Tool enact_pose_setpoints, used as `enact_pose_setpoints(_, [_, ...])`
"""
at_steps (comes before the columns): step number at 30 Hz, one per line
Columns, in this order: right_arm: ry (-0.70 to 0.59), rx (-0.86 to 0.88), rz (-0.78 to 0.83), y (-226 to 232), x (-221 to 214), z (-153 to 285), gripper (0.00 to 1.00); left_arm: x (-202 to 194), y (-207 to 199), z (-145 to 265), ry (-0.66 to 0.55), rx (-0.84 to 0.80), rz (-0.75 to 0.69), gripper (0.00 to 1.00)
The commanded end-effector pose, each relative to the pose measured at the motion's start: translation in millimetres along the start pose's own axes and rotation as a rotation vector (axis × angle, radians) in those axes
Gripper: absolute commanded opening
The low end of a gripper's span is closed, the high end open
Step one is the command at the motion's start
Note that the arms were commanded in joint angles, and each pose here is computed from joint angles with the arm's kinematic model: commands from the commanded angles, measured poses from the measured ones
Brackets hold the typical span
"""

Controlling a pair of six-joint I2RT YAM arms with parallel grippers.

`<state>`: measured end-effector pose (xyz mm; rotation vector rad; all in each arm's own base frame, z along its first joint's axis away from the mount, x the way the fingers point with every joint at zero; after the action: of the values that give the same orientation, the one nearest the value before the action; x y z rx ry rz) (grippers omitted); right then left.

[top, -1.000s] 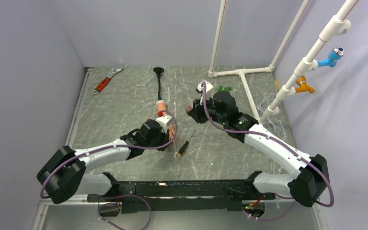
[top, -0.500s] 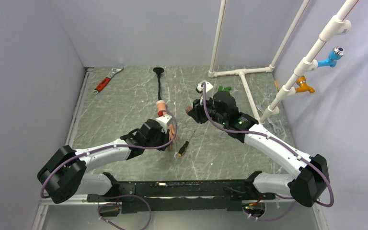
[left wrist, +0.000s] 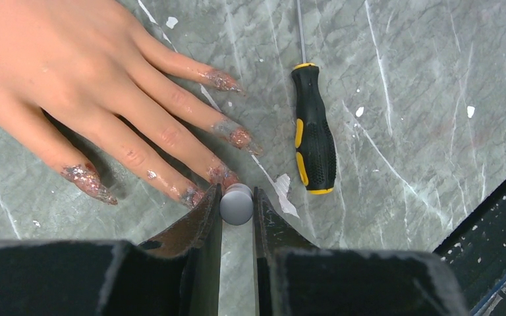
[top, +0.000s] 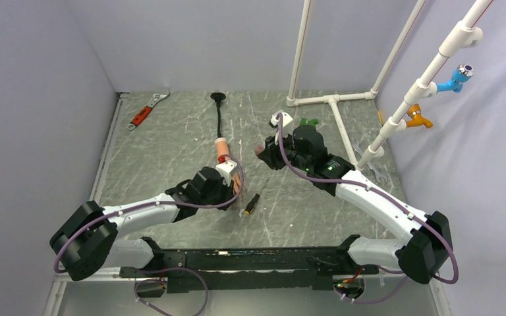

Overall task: Paint the nails
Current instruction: Paint the nail polish on the nail.

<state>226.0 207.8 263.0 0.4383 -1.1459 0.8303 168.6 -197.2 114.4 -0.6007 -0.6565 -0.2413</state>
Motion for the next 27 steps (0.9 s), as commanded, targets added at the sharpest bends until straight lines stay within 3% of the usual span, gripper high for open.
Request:
enact_pose_setpoints(1, [-0.057,-0.014,0.0,-2.8,13.3,0.9,0.0,0.3,-7.7,3.7,-0.027,-0.066,-0.014,0.0])
enact_pose_setpoints(27, [-0.069,-0.002,-0.004,-3.0,30.9,11.2,0.0,17.8,-12.5,-6.5,-0.039,0.008,-0.053,0.0])
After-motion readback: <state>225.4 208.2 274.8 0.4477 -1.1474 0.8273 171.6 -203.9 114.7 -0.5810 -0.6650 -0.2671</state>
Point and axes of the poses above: each gripper's point midway between its finger pads, its own z axis back along the fingers, its own y axis along the line the jaws close on, x = y × z, the point moved 9 cm from there along z, back along the fingers, and after that the axes turned 15 degrees about z, right-handed, at the moved point
